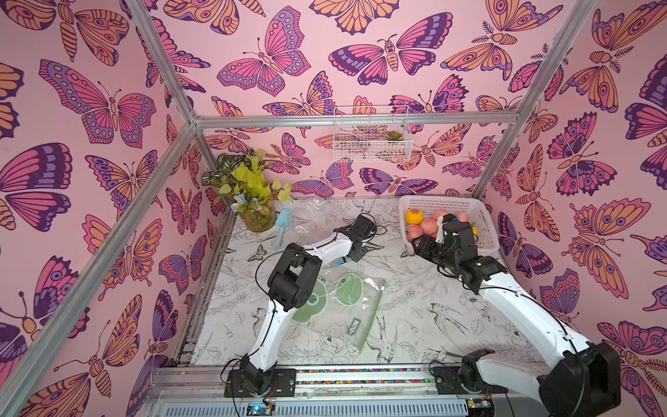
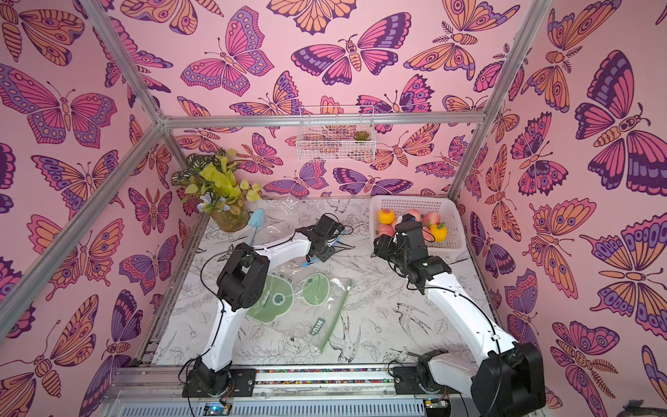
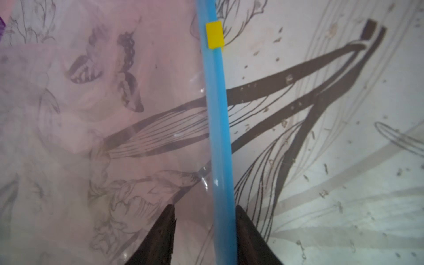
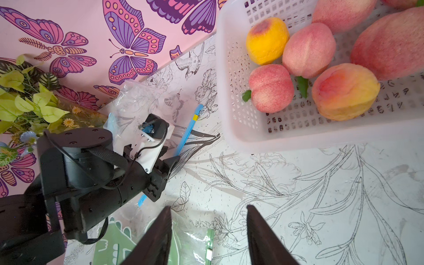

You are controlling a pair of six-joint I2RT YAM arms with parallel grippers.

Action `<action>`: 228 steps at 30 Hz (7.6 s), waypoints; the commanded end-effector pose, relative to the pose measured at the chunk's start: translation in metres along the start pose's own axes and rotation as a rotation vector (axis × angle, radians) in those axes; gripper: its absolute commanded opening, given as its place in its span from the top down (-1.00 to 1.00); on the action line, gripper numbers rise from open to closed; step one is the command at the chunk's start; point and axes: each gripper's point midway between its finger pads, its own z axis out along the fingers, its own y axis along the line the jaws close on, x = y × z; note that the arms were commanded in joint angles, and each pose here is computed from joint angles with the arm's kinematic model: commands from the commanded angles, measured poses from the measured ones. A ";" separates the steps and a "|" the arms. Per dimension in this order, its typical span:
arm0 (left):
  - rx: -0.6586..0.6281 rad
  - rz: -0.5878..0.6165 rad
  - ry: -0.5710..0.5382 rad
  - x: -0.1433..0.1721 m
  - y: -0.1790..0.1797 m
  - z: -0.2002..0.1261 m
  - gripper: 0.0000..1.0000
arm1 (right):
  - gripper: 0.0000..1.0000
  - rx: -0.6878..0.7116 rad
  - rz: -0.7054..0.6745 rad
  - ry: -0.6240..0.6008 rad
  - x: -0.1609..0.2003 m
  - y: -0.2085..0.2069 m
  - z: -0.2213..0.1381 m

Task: Place the peach in a zip-top bag and seal the zipper
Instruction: Open the zipper of the food storage bag at the center of the board, then pick up the peach from the basket.

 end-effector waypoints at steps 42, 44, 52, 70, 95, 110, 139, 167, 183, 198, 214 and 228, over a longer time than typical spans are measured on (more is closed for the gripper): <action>0.310 -0.485 -0.336 -0.050 0.031 -0.144 1.00 | 0.27 -0.319 0.109 0.217 0.024 0.121 0.119; 0.313 -0.483 -0.336 -0.051 0.030 -0.144 1.00 | 0.30 -0.321 0.113 0.214 0.023 0.122 0.123; 0.322 -0.486 -0.338 -0.050 0.030 -0.145 1.00 | 0.33 -0.331 0.138 0.214 0.021 0.126 0.137; 0.337 -0.477 -0.349 -0.051 0.028 -0.151 1.00 | 0.43 -0.290 0.168 0.214 0.017 0.118 0.160; 0.286 -0.442 -0.365 -0.046 0.035 -0.158 1.00 | 1.00 -0.252 0.148 0.215 0.025 0.110 0.152; 0.399 -0.415 -0.324 -0.044 0.006 -0.142 0.61 | 1.00 -0.296 0.154 0.216 0.028 0.132 0.136; 0.213 -0.580 -0.454 -0.056 0.040 -0.214 1.00 | 0.39 -0.240 -0.091 0.268 0.037 0.135 0.106; -0.086 -0.585 -0.436 -0.054 0.070 -0.216 1.00 | 0.28 0.321 -0.317 0.158 0.021 0.070 0.107; -0.010 -0.487 -0.417 -0.060 0.051 -0.209 1.00 | 0.29 0.126 -0.300 0.217 0.032 0.101 0.109; 0.121 -0.519 -0.332 -0.045 0.027 -0.191 1.00 | -0.02 -0.332 -0.139 0.144 0.001 0.130 0.055; 0.231 -0.598 -0.312 -0.047 0.014 -0.191 1.00 | -0.09 0.081 -0.149 0.084 -0.063 -0.018 0.049; 0.267 -0.622 -0.310 -0.046 0.009 -0.195 1.00 | -0.18 0.222 -0.164 0.343 -0.063 -0.078 0.110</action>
